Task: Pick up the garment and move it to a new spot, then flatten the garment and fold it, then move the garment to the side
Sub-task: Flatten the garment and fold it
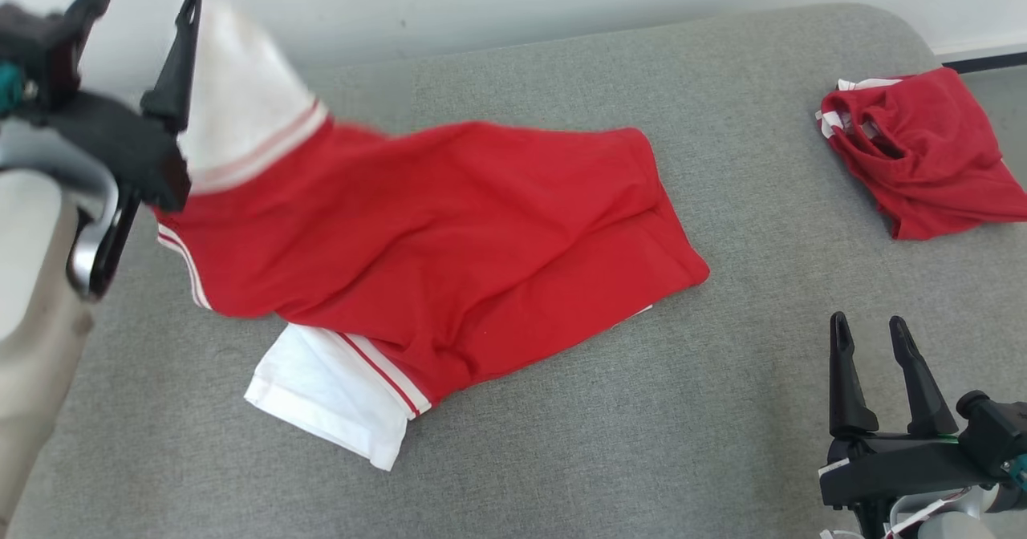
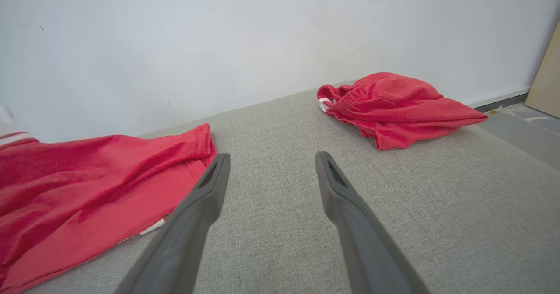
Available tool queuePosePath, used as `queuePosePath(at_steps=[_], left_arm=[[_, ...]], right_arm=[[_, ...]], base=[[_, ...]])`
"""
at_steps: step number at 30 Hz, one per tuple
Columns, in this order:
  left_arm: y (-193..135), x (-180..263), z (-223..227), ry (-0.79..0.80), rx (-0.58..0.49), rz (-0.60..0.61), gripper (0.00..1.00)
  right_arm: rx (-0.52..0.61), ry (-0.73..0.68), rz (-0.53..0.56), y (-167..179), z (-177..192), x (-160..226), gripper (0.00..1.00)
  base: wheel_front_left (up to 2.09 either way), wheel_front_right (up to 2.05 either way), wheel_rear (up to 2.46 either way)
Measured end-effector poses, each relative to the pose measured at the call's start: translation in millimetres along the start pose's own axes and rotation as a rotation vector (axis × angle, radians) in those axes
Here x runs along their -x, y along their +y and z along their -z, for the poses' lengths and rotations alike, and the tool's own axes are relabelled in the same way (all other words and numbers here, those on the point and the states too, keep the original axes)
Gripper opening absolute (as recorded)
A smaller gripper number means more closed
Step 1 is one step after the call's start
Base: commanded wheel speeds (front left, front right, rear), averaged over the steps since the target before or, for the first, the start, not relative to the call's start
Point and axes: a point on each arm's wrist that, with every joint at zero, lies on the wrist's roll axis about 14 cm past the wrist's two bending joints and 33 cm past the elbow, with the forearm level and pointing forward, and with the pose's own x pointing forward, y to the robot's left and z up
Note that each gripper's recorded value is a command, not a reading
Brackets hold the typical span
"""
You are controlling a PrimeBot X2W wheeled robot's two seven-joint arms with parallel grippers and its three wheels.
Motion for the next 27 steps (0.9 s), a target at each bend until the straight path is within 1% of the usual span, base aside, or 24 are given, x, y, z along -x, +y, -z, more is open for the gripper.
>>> queuePosePath(at_steps=[3, 6, 8, 12, 18, 27], left_arm=[[6, 11, 15, 0.030, 0.019, -0.030, 1.00], [12, 21, 21, 0.035, 0.037, -0.063, 1.00], [15, 28, 16, 0.016, 0.054, -0.085, 1.00], [17, 44, -7, -0.075, 0.082, -0.130, 1.00], [16, 90, -23, -0.159, 0.114, -0.218, 1.00], [8, 165, 3, -0.098, 0.116, -0.320, 1.00]], right_arm=[[0.004, 0.002, 0.004, -2, 0, 2, 1.00], [0.006, 0.006, 0.009, -5, 1, 6, 1.00], [0.006, 0.004, 0.011, -6, 0, 8, 1.00], [0.005, -0.002, -0.001, -1, -2, 9, 1.00], [-0.002, -0.029, -0.042, 14, -9, 11, 1.00], [0.000, -0.054, -0.112, 36, -16, 6, 1.00]], base=[[0.00, 0.00, 0.00], [0.00, 0.00, 0.00], [0.00, 0.00, 0.00], [0.00, 0.00, 0.00], [0.00, 0.00, 0.00], [0.00, 0.00, 0.00]])
